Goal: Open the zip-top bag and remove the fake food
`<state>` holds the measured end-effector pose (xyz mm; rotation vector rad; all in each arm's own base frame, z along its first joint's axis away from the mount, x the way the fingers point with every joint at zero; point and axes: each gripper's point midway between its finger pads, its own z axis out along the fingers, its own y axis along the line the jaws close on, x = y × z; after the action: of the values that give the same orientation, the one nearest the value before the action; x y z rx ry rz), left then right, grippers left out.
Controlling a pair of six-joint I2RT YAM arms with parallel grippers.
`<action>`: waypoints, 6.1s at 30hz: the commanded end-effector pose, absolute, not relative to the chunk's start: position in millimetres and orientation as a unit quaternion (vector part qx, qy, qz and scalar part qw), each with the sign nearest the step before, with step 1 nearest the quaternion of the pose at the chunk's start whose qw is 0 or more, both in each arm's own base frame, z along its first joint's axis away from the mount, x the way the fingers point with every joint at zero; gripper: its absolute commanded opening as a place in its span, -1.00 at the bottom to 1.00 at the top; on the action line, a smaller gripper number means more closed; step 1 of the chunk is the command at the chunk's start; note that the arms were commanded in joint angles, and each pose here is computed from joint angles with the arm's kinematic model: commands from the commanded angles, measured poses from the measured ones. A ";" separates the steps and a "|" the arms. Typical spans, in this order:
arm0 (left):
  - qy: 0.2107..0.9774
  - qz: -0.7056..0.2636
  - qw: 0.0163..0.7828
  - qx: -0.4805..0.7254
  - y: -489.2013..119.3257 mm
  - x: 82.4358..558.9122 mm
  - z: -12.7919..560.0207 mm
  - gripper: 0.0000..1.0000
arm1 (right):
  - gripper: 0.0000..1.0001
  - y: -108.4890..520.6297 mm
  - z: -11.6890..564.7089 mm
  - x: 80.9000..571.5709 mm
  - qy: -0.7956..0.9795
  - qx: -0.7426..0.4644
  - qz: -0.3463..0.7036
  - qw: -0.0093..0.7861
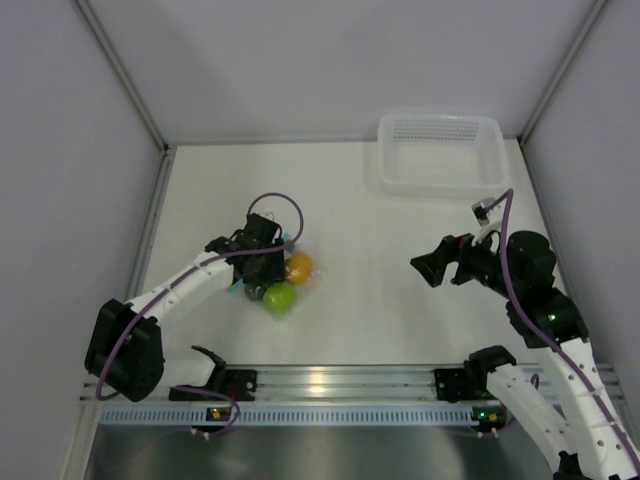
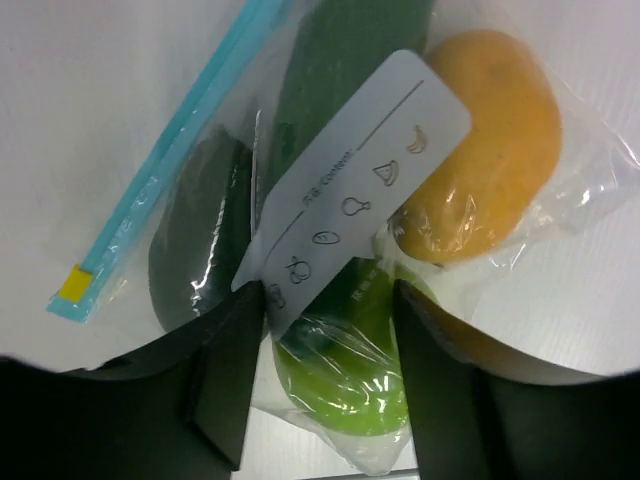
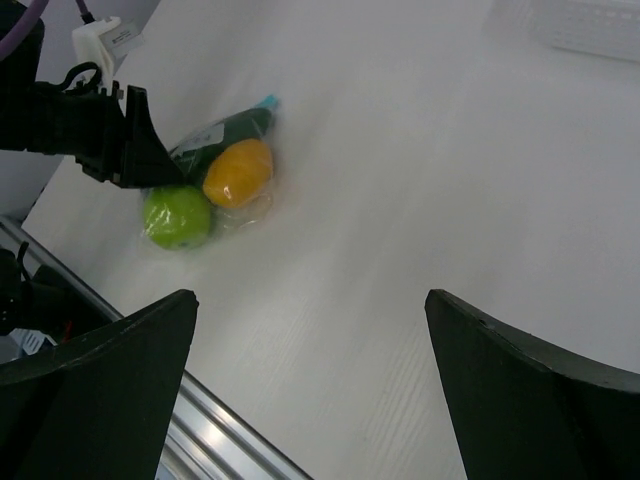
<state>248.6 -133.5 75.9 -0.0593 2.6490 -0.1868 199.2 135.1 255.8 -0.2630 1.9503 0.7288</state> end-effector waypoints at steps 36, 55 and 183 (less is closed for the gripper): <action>0.664 -0.256 0.639 0.292 -261.4 230.8 278.7 -1.00 | 0.95 203.7 278.7 215.1 0.738 -0.117 0.506 0.430; 0.634 -0.315 0.625 0.330 -285.3 200.6 282.9 -1.00 | 0.32 252.2 301.8 226.6 0.720 -0.199 0.506 0.431; 0.399 -0.654 0.534 0.357 -283.4 121.2 438.2 -1.00 | -1.00 188.2 474.7 95.7 0.427 -0.404 0.410 0.697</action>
<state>114.1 -284.1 429.8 0.8553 0.9663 -1.6120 81.0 191.2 468.0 -0.9438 0.9490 0.9896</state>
